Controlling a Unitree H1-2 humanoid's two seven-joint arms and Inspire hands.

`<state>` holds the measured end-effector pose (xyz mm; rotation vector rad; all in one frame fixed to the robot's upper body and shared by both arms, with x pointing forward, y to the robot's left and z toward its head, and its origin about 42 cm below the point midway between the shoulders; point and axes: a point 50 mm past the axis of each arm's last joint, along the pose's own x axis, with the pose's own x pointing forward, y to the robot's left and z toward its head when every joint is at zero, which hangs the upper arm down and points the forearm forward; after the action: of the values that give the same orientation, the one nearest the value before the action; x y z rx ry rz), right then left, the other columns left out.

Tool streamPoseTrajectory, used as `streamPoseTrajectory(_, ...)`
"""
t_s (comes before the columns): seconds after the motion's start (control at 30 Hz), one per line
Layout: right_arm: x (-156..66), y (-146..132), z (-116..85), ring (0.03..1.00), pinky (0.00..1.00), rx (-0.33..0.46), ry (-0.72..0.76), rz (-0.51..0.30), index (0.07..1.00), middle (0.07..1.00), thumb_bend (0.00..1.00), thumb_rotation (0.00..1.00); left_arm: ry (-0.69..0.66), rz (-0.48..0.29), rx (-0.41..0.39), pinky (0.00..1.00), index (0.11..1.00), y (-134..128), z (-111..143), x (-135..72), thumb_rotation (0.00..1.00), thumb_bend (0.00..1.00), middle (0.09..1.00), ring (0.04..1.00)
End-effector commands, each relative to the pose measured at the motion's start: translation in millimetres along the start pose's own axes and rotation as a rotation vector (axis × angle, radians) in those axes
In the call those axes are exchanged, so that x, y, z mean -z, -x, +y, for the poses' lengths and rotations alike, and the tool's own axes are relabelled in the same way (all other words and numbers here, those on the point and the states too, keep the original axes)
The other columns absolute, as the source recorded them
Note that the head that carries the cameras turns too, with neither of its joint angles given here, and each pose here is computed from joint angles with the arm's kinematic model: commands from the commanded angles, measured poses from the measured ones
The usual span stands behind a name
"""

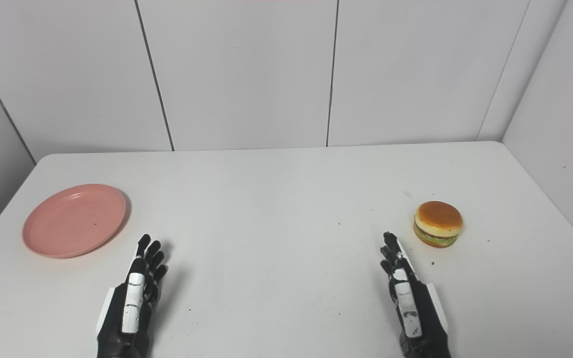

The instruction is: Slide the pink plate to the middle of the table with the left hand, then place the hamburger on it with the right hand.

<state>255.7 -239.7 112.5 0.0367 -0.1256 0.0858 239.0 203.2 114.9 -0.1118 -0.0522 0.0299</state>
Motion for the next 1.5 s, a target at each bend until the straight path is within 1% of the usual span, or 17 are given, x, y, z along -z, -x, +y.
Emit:
streamPoseTrajectory(0.0,5.3,6.6,-0.8,0.979,0.99,0.003,-0.006,0.028,0.943,0.985,0.89,1.00,-0.022,0.022,-0.007,1.00,0.995,21.1,11.2,3.3,0.95,0.79,0.991,1.000)
streamPoseTrajectory(0.13,5.5,6.9,-1.5,0.977,0.99,0.001,-0.007,0.029,0.942,0.986,0.88,1.00,-0.018,0.022,-0.003,1.00,0.989,21.2,11.0,3.4,0.95,0.77,0.988,1.000)
streamPoseTrajectory(0.4,3.9,7.4,2.5,0.963,0.98,-0.001,-0.004,0.032,0.937,0.979,0.89,1.00,-0.029,0.026,-0.003,1.00,0.988,22.0,13.7,1.4,0.96,0.78,0.982,1.000)
streamPoseTrajectory(1.07,5.5,6.5,-1.4,0.961,0.98,-0.010,0.005,0.043,0.916,0.967,0.89,1.00,-0.025,0.047,0.008,1.00,0.986,20.7,9.8,4.7,0.97,0.73,0.980,1.000)
streamPoseTrajectory(1.3,6.2,6.5,-1.2,0.961,0.98,-0.014,0.003,0.047,0.916,0.966,0.88,1.00,-0.025,0.052,0.008,1.00,0.983,20.3,9.8,6.3,0.96,0.74,0.977,1.000)
streamPoseTrajectory(1.47,9.1,6.7,-6.9,0.960,0.98,-0.011,0.009,0.047,0.915,0.969,0.89,1.00,-0.022,0.067,0.010,1.00,0.980,19.3,2.8,11.1,0.94,0.76,0.974,1.000)
